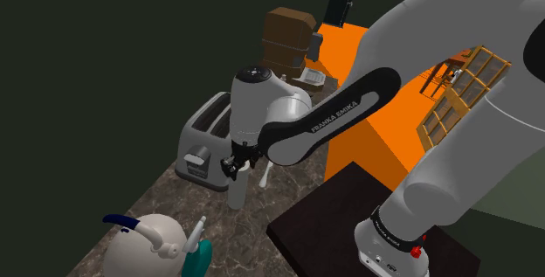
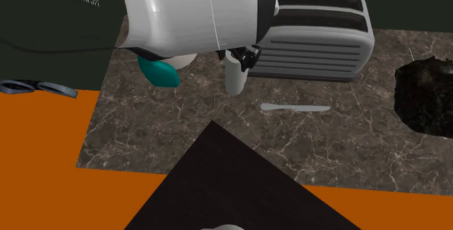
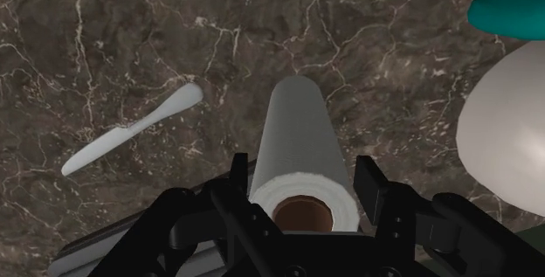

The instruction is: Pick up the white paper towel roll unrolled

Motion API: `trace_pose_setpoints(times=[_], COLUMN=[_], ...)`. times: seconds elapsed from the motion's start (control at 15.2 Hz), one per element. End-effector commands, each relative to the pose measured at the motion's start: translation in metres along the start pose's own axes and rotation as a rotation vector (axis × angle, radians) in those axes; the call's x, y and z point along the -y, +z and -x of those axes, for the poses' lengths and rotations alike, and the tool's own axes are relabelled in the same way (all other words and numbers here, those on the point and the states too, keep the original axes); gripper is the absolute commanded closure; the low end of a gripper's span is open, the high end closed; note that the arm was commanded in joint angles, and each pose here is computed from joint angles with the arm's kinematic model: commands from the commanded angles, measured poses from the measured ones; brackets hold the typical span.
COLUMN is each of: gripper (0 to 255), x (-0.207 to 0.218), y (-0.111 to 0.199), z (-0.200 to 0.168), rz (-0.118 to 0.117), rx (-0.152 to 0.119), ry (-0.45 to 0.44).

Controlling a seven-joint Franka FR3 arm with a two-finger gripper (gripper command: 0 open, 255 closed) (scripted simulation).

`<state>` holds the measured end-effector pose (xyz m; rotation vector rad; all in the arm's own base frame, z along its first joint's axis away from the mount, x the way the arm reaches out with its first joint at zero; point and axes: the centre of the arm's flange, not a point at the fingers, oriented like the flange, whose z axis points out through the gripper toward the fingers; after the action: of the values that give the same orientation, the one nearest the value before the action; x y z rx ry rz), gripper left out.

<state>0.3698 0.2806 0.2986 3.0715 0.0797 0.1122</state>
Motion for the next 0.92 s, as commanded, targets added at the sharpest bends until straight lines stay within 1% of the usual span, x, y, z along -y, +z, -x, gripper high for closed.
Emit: trace_pose_setpoints(times=[0.0, 0.53, 0.86], gripper=[255, 255, 255], x=[0.000, 0.000, -0.002], y=[0.001, 0.001, -0.026], z=[0.000, 0.000, -0.002], rz=[0.000, 0.000, 0.000], rx=[0.000, 0.000, 0.000], ry=[0.000, 0.000, 0.000])
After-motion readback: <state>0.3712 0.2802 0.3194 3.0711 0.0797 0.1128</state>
